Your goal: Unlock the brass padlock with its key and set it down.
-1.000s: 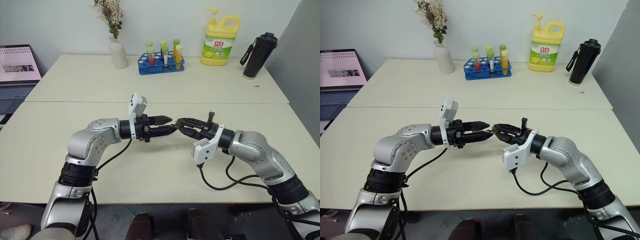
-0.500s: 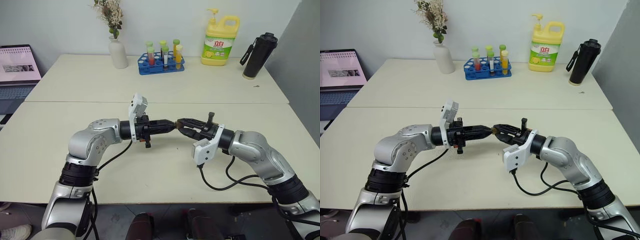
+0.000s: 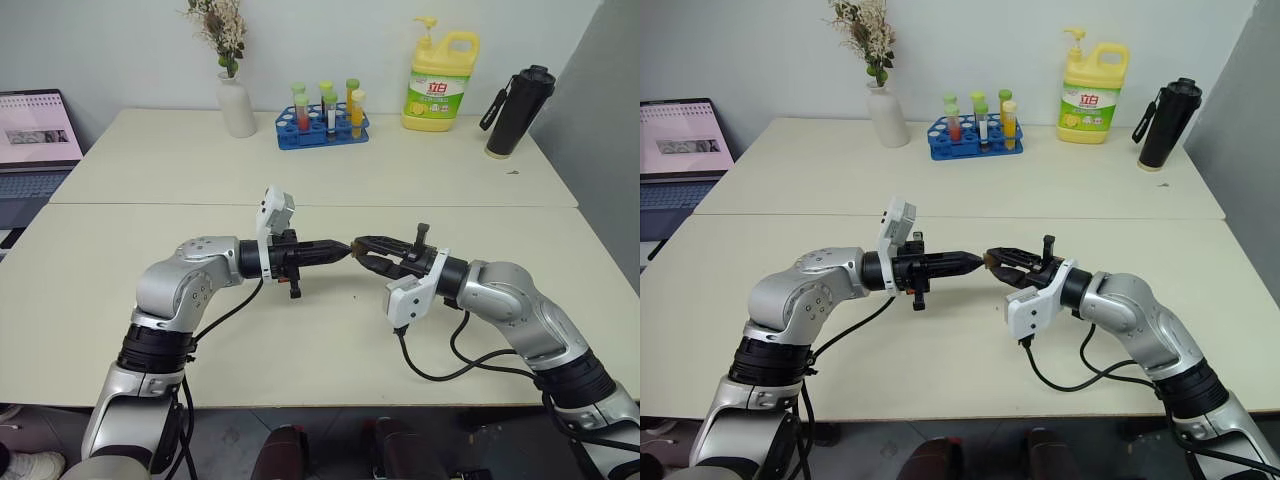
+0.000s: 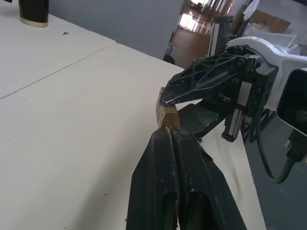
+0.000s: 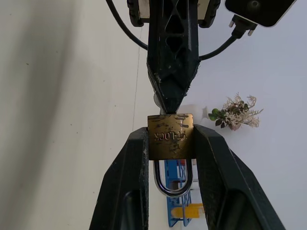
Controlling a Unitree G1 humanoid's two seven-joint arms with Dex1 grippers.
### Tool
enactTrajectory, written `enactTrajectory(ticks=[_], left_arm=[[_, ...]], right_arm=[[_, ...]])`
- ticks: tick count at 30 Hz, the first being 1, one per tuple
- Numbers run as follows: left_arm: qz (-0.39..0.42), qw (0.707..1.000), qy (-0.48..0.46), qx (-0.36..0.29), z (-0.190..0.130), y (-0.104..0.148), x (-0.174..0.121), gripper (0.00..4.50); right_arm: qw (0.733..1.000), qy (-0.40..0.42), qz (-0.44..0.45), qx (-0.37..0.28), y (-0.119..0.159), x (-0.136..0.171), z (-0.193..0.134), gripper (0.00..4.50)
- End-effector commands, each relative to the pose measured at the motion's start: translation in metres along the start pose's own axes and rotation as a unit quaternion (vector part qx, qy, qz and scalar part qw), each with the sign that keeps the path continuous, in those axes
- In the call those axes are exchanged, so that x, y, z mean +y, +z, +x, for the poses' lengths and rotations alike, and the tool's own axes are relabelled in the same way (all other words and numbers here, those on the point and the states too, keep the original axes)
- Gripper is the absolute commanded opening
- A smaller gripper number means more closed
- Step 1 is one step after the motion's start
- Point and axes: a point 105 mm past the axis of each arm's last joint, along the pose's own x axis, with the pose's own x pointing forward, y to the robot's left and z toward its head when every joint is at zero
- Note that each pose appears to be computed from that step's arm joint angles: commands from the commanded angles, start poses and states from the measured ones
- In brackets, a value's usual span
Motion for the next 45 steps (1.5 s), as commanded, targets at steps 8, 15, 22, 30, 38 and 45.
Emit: enactTrajectory(ticks=[8, 15, 22, 30, 38, 45], left_arm=[[0.193, 0.979, -0.06, 0.039, 0.008, 0.002, -0.026, 0.0], [0.279, 0.958, -0.066, 0.03, 0.015, 0.008, -0.027, 0.0], [0.31, 0.949, -0.055, 0.017, 0.019, 0.011, -0.022, 0.0], [0.181, 0.983, -0.022, -0.008, 0.019, 0.013, -0.011, 0.64], [0.043, 0.999, 0.033, -0.008, 0.009, 0.006, 0.001, 3.07], [-0.008, 0.999, 0.036, -0.032, 0.014, 0.019, -0.003, 3.09]], right_arm=[[0.995, -0.046, 0.093, -0.001, 0.002, -0.022, 0.0, 0.94], [0.994, -0.044, 0.104, -0.005, 0.005, -0.023, 0.0, 0.94], [0.994, -0.044, 0.099, -0.008, 0.007, -0.023, 0.0, 0.94], [0.994, -0.043, 0.099, -0.008, 0.007, -0.023, 0.0, 0.94], [0.994, -0.038, 0.101, -0.005, 0.007, -0.02, -0.001, 0.94], [0.995, -0.037, 0.092, -0.01, 0.009, -0.021, 0.001, 0.94]])
